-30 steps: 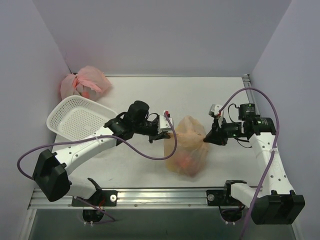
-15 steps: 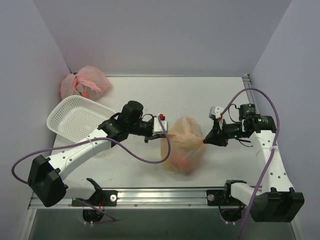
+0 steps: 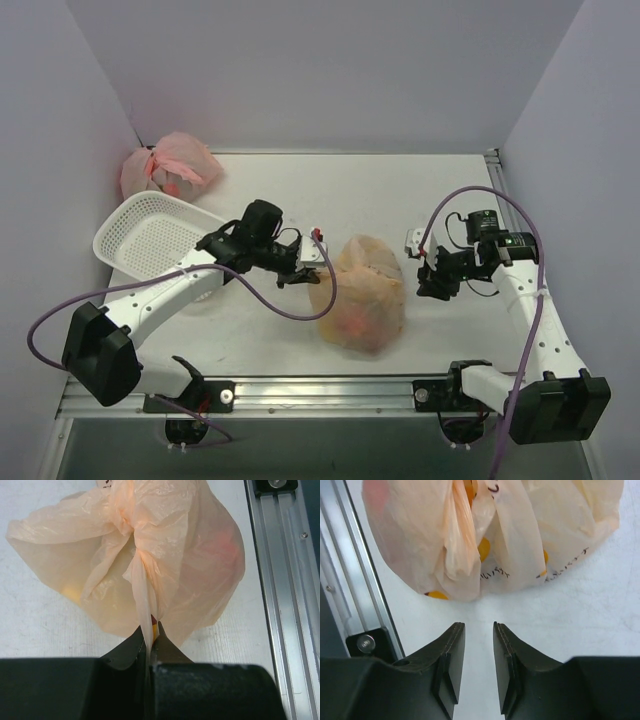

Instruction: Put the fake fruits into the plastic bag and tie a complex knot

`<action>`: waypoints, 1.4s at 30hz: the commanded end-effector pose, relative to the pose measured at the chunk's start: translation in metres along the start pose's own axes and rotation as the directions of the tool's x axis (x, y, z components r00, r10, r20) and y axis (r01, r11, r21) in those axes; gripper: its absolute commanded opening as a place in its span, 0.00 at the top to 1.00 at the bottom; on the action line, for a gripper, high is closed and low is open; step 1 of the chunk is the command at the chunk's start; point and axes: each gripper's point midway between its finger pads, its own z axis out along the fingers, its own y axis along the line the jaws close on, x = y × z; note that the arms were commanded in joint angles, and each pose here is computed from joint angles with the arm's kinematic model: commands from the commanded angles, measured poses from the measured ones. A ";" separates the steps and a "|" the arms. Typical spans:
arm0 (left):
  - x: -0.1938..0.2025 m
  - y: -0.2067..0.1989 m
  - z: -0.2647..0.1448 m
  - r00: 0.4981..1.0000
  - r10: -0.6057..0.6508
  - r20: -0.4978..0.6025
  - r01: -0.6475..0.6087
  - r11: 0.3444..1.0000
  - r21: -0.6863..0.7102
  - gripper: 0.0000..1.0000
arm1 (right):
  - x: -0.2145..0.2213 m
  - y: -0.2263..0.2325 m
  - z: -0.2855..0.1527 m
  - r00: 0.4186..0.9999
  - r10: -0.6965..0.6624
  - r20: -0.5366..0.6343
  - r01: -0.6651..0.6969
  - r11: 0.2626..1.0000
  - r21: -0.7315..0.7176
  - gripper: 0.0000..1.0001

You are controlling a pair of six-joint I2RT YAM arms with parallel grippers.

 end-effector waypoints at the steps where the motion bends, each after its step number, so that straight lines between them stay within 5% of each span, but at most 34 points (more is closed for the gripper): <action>1: -0.016 -0.006 -0.010 0.999 0.048 0.024 -0.049 0.998 0.030 0.92 | 0.012 -0.006 -0.015 0.992 -0.067 -0.110 0.072 0.996 0.043 0.70; 4: -0.018 -0.007 -0.008 0.998 0.063 0.024 -0.064 0.997 0.034 0.92 | 0.005 -0.009 -0.017 0.991 -0.073 -0.109 0.079 0.996 0.046 0.68; 9: -0.019 -0.011 -0.005 0.998 0.067 0.023 -0.068 0.997 0.048 0.92 | -0.008 -0.004 -0.013 0.992 -0.091 -0.087 0.094 0.995 0.034 0.48; 18: -0.025 -0.008 -0.003 0.997 0.066 0.034 -0.068 0.996 0.051 0.92 | -0.011 0.011 0.018 0.979 -0.162 -0.125 0.162 0.987 -0.008 0.48; 30: -0.032 -0.013 0.002 0.996 0.080 0.046 -0.083 0.994 0.072 0.92 | -0.037 -0.012 0.031 0.960 -0.247 -0.128 0.263 0.956 0.130 0.52; 38: -0.030 -0.013 0.004 0.996 0.083 0.042 -0.086 0.993 0.077 0.92 | -0.013 -0.016 0.030 0.915 -0.333 -0.229 0.368 0.921 0.132 0.53; 42: -0.030 -0.013 0.004 0.996 0.081 0.042 -0.084 0.994 0.073 0.92 | -0.021 -0.014 0.033 0.938 -0.293 -0.186 0.321 0.936 0.146 0.53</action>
